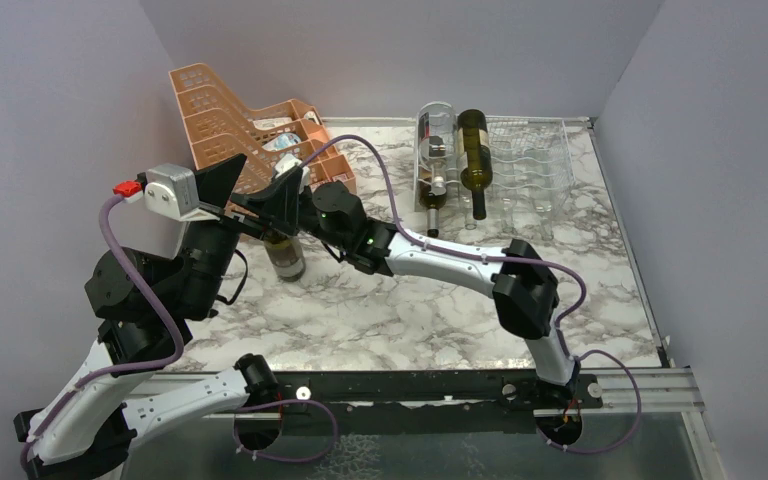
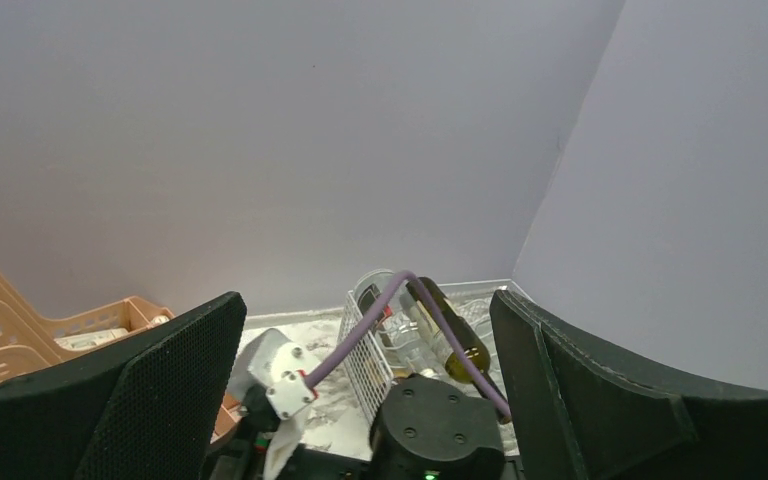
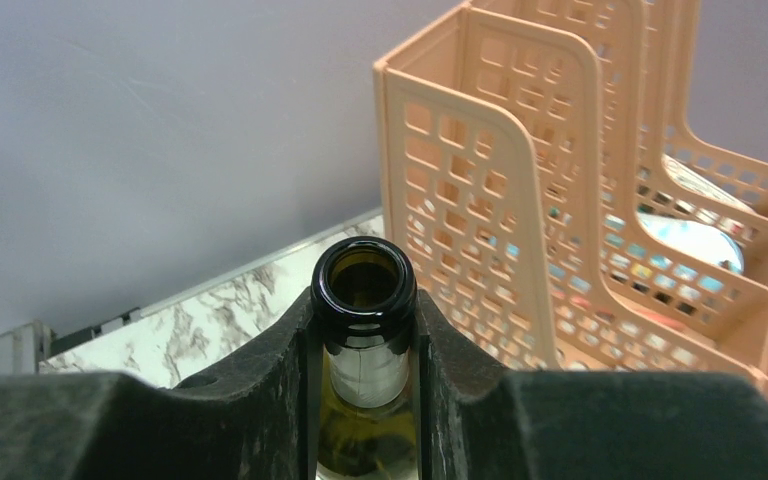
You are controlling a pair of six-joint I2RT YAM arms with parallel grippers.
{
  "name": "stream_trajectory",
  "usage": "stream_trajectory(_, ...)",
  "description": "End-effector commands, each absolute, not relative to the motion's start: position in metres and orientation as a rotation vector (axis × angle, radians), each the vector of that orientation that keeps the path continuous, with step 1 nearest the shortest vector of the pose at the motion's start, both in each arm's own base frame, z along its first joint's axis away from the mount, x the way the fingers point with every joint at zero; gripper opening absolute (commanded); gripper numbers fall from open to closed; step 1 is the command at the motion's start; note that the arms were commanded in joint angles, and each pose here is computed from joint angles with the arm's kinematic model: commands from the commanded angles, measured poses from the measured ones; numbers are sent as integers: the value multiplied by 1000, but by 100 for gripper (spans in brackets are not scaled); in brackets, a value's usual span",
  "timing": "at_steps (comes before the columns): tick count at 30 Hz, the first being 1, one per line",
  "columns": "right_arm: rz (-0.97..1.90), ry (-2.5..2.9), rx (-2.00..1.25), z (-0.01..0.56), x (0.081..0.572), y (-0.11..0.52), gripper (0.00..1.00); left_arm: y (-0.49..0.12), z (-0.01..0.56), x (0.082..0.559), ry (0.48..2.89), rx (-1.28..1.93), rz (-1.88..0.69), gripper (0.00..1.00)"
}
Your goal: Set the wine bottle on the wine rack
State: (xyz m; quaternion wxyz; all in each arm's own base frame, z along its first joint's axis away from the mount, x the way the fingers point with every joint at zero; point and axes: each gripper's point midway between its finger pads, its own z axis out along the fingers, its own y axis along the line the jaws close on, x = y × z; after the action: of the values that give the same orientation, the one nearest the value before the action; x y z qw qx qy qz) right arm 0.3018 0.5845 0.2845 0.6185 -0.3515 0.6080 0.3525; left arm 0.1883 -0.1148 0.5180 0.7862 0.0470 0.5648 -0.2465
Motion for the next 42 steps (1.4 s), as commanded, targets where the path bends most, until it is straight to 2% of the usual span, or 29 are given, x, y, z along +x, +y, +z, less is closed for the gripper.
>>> stream_trajectory(1,726,1300,-632,353,307,533,10,-111,515,192,1227,80,-501,98)
stream_trajectory(15,557,1368,-424,385,289,404,4,-127,483,204,1307,98,-482,98)
stream_trajectory(22,469,1459,-327,378,276,339,3,-153,414,217,1466,131,-480,99)
stream_trajectory(28,422,1539,-283,370,263,295,2,-221,325,215,1596,383,-604,99)
stream_trajectory(32,428,1568,-262,368,253,275,1,-274,282,181,1522,678,-846,99)
stream_trajectory(34,443,1572,-257,368,248,267,1,-285,272,171,1467,724,-924,99)
stream_trajectory(38,469,1572,-274,370,239,259,1,-289,258,174,1434,695,-943,99)
stream_trajectory(42,494,1571,-305,371,231,254,1,-302,242,167,1425,805,-967,99)
